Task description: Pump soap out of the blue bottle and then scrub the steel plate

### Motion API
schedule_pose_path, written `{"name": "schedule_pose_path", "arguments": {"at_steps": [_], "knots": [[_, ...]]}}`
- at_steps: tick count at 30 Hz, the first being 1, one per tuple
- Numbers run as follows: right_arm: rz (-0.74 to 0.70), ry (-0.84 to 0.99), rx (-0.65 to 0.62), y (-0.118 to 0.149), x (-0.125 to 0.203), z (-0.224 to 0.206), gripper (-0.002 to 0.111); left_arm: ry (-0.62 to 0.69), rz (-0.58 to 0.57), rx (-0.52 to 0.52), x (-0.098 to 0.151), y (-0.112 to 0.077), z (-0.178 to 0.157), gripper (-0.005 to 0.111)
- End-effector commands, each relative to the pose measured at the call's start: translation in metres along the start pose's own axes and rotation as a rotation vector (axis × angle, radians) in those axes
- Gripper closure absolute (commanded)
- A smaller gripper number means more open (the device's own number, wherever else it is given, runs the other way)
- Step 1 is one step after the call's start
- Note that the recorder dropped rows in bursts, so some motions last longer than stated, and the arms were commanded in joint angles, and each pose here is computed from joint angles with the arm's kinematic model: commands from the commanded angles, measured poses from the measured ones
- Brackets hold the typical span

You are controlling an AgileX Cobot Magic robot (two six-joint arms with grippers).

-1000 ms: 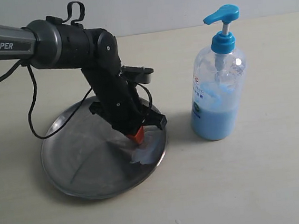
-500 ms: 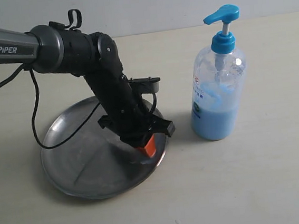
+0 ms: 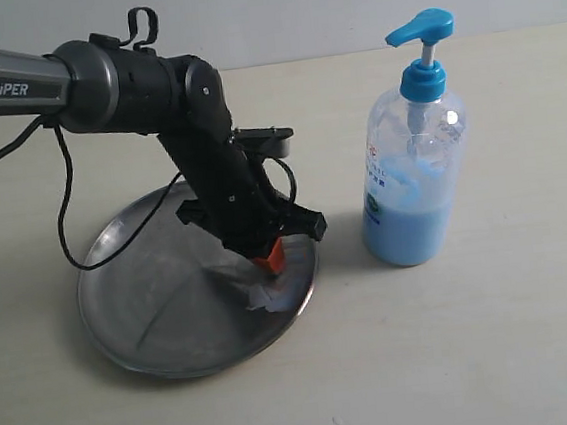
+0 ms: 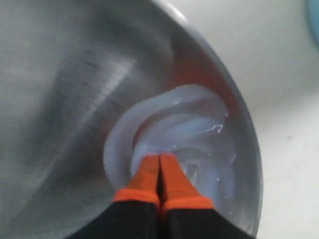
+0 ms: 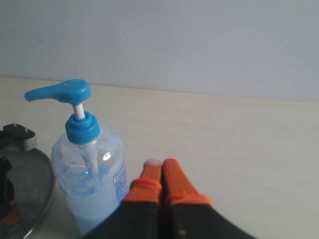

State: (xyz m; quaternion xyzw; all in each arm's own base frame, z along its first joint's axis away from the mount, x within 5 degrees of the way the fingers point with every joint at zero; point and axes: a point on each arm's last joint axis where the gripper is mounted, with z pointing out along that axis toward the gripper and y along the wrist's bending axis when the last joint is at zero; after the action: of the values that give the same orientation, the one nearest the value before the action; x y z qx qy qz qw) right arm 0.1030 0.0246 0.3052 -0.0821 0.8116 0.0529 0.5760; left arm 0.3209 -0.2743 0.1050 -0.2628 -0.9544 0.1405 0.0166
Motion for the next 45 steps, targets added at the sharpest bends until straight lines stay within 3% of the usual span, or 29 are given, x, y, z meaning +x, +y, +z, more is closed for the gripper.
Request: {"name": "schedule_pose_path", "arguments": {"at_steps": [1, 15, 24, 34, 45], "knots": [[0.001, -0.015, -0.005, 0.0, 0.0, -0.001, 0.108, 0.128, 0.027, -0.048, 0.013, 0.008, 0.005, 0.107], [-0.009, -0.002, 0.007, -0.001, 0.001, -0.001, 0.108, -0.111, 0.101, -0.036, 0.019, -0.021, -0.103, 0.107], [-0.055, -0.002, 0.007, -0.001, 0.001, -0.001, 0.108, -0.234, 0.125, -0.025, 0.042, -0.034, -0.156, 0.107], [-0.11, -0.052, 0.016, -0.004, 0.003, -0.013, 0.108, -0.374, 0.143, -0.055, 0.093, -0.036, -0.202, 0.107], [-0.118, -0.138, -0.023, -0.003, 0.017, -0.017, 0.108, -0.664, 0.163, -0.046, 0.164, -0.035, -0.237, 0.107]]}}
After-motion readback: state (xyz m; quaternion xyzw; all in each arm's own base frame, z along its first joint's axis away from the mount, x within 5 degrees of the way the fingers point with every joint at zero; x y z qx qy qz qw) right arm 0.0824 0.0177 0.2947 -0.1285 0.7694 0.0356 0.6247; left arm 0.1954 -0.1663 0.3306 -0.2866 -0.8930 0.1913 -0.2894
